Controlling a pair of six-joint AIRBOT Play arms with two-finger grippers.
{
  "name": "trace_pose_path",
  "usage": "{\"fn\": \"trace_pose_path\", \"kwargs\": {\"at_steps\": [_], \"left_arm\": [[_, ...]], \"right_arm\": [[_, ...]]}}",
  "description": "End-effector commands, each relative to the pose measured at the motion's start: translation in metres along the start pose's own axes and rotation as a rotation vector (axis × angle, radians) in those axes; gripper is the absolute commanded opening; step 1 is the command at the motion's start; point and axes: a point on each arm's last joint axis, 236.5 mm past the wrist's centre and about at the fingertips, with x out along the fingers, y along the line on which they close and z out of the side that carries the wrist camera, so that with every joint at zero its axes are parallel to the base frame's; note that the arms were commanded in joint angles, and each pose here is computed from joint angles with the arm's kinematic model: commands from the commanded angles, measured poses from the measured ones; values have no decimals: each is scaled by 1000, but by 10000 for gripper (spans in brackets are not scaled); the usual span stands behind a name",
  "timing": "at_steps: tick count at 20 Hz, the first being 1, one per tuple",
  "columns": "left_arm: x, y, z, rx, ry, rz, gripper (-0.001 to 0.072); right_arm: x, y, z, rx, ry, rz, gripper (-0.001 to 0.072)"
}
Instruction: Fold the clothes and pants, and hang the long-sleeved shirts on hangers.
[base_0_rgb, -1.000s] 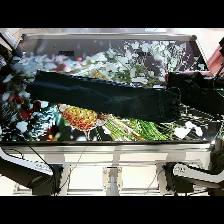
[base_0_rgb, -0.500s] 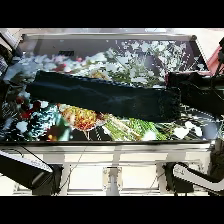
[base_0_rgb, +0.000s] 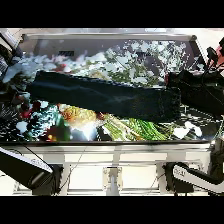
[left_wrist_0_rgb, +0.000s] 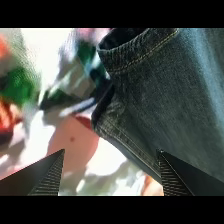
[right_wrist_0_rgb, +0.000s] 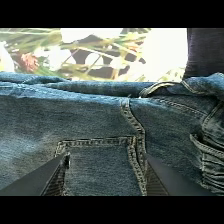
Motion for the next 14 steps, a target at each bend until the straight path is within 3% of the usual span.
{"fn": "trace_pose_path", "kwargs": {"at_steps": [1, 9, 10, 12, 13, 14], "left_arm": [[16, -3, 6, 30, -18, 16, 642], [64, -13, 0, 58, 12, 21, 640], [69, -15, 1, 63, 10, 21, 608], [73, -18, 1, 69, 7, 21, 484], [71, -18, 1, 68, 8, 21, 299], [67, -18, -1, 67, 15, 17, 44]], "right_arm": [[1, 3, 0, 6, -1, 2, 531], [1, 2, 0, 8, -1, 1, 531], [1, 2, 0, 8, -1, 1, 531], [1, 3, 0, 8, 0, 2, 531], [1, 3, 0, 8, 0, 2, 531], [1, 3, 0, 8, 1, 2, 530]]}}
